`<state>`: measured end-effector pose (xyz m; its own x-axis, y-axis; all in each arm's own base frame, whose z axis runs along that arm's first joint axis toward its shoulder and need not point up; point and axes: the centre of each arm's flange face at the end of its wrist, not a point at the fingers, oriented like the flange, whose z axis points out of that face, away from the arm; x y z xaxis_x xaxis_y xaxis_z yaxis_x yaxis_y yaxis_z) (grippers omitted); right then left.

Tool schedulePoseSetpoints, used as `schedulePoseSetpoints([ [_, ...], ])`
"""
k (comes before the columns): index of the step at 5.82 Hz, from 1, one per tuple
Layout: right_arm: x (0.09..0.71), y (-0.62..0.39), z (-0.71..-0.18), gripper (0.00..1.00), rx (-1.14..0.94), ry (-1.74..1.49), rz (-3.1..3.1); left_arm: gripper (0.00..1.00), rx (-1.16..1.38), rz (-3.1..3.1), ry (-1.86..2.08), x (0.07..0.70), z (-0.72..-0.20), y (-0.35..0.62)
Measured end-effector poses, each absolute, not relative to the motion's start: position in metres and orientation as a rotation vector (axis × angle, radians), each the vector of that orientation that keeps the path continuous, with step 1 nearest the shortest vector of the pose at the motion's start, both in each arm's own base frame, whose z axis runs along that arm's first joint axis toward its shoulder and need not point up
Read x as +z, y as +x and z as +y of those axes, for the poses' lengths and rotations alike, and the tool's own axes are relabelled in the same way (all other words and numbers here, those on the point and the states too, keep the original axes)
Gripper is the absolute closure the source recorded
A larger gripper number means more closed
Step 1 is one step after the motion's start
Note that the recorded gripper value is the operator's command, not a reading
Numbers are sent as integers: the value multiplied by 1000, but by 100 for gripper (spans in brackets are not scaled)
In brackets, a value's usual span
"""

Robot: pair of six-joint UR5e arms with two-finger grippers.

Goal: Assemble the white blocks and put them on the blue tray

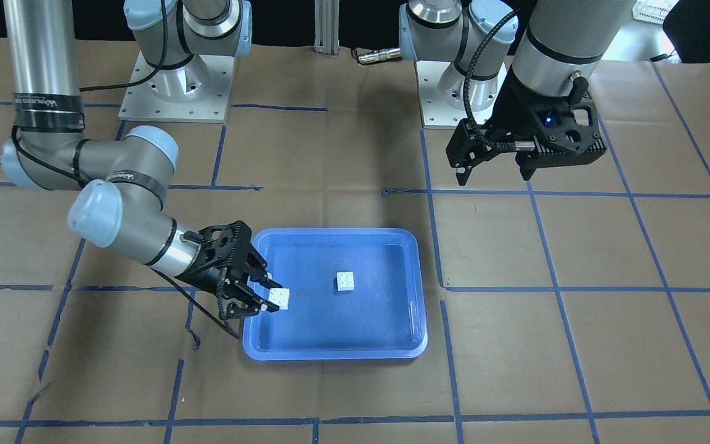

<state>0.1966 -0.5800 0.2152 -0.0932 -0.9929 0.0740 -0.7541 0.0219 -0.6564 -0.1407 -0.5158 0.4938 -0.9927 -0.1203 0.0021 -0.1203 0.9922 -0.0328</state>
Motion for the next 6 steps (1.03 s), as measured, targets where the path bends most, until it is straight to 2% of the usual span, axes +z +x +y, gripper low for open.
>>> schedulePoseSetpoints([
  [3, 181, 260, -537, 75, -769, -1785, 1870, 1, 33, -3142, 190, 497, -510, -140],
  [6, 146, 265, -538, 75, -795, -1803, 1860, 1, 27, -3141, 192, 498, -509, -138],
])
